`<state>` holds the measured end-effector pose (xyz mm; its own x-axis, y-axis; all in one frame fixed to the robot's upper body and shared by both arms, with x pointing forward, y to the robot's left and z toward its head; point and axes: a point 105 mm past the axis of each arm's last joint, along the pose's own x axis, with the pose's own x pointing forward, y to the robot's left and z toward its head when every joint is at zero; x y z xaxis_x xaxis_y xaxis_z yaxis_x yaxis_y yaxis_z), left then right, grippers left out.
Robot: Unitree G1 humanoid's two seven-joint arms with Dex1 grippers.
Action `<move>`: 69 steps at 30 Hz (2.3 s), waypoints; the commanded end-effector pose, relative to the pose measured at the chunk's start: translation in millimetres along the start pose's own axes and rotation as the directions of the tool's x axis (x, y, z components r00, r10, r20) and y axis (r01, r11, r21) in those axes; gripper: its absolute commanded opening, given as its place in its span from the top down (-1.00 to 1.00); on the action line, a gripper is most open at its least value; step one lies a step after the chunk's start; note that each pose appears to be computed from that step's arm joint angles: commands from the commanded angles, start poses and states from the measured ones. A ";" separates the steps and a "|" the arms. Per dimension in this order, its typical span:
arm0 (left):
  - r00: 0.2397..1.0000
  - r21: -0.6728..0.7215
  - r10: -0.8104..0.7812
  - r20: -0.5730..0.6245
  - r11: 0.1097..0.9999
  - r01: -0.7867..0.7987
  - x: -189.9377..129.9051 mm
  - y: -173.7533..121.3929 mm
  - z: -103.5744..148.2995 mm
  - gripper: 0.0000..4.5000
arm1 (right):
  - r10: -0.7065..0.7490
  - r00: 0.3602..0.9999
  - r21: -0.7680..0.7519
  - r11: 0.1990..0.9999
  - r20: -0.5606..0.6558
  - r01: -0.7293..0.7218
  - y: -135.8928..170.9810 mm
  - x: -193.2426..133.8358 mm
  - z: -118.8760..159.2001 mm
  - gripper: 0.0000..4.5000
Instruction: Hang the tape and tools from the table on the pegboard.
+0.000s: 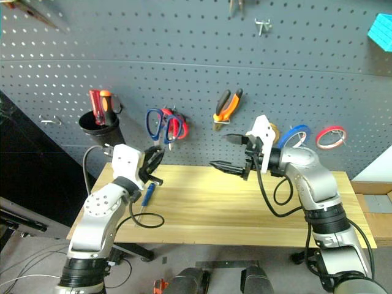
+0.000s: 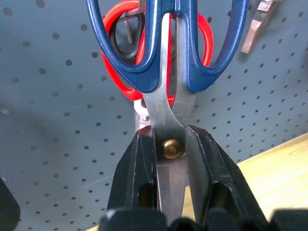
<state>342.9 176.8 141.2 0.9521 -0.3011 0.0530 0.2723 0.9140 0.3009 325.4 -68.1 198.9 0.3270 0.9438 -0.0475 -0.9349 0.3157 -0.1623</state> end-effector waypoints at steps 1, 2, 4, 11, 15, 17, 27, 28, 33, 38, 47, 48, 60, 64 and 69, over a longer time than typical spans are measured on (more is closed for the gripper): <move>1.000 0.027 0.013 -0.020 1.000 -0.013 14.5 0.2 -0.2 0.75 | 0.013 1.000 -0.049 0.999 0.011 -0.013 2.7 3.0 11.8 -1.00; 0.999 0.029 0.004 -0.038 1.000 -0.003 19.4 -2.8 -3.0 0.75 | 0.014 1.000 -0.048 0.999 0.009 -0.014 2.5 3.6 11.1 -1.00; 0.997 0.008 0.018 -0.081 1.000 -0.017 30.4 -3.5 -9.8 0.75 | 0.017 1.000 -0.047 0.999 0.003 -0.017 2.3 4.7 9.3 -1.00; 0.988 -0.112 0.039 -0.152 0.992 -0.057 50.3 4.8 -24.4 0.34 | 0.012 1.000 -0.049 0.999 -0.011 -0.012 0.8 4.5 6.9 -1.00; 0.982 -0.096 0.074 -0.175 0.991 -0.092 44.4 14.6 -29.7 -0.28 | 0.008 1.000 -0.044 0.999 -0.013 -0.008 3.1 1.6 6.8 -1.00; 0.961 -0.066 0.142 -0.238 0.985 -0.162 34.9 29.2 -39.6 -0.57 | 0.010 1.000 -0.034 0.999 -0.012 -0.010 6.9 -0.2 6.6 -1.00; 0.784 -0.087 0.135 -0.606 0.968 -0.234 -39.2 78.2 -105.4 -0.88 | 0.062 0.995 0.088 0.995 -0.084 -0.054 45.5 1.4 -23.4 -1.00; 0.772 -0.118 0.100 -0.627 0.968 -0.221 -38.2 74.8 -109.4 -0.88 | 0.064 0.994 0.092 0.994 -0.087 -0.056 46.8 2.1 -23.6 -1.00; 0.725 -0.126 0.030 -0.688 0.979 -0.160 -32.5 60.5 -124.2 -0.88 | 0.067 0.993 0.097 0.994 -0.097 -0.057 46.7 -1.1 -22.0 -1.00; 0.680 -0.145 -0.016 -0.733 0.980 -0.135 -30.7 49.9 -147.5 -0.88 | 0.072 0.992 0.098 0.993 -0.106 -0.062 49.1 -0.5 -20.5 -1.00; 0.616 -0.152 0.008 -0.788 0.966 -0.208 -24.8 48.3 -172.3 -0.88 | 0.070 0.990 0.100 0.993 -0.120 -0.058 51.4 -3.4 -19.1 -1.00; 0.612 -0.152 0.010 -0.791 0.965 -0.213 -24.2 47.7 -174.1 -0.88 | 0.073 0.990 0.098 0.993 -0.120 -0.061 52.0 -3.4 -18.0 -1.00; 0.572 -0.193 -0.057 -0.818 0.964 -0.181 -40.4 27.4 -184.0 0.23 | 0.079 0.987 0.097 0.993 -0.142 -0.066 54.3 -4.7 -14.5 -1.00; 0.698 -0.172 -0.020 -0.715 0.974 -0.149 -39.7 36.3 -144.5 0.79 | 0.073 0.988 0.088 0.994 -0.134 -0.061 50.5 -3.0 -14.3 -1.00; 0.952 -0.110 -0.026 -0.306 0.994 -0.008 -46.2 24.9 -47.0 0.79 | 0.101 0.993 0.057 0.994 -0.067 -0.097 45.0 6.9 -1.9 -1.00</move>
<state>310.7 236.7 45.5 0.8573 -0.1639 -0.4880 0.2623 0.9547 0.1402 287.5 -53.2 172.8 0.2691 0.9445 -0.1884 -0.9631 0.2649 -0.0475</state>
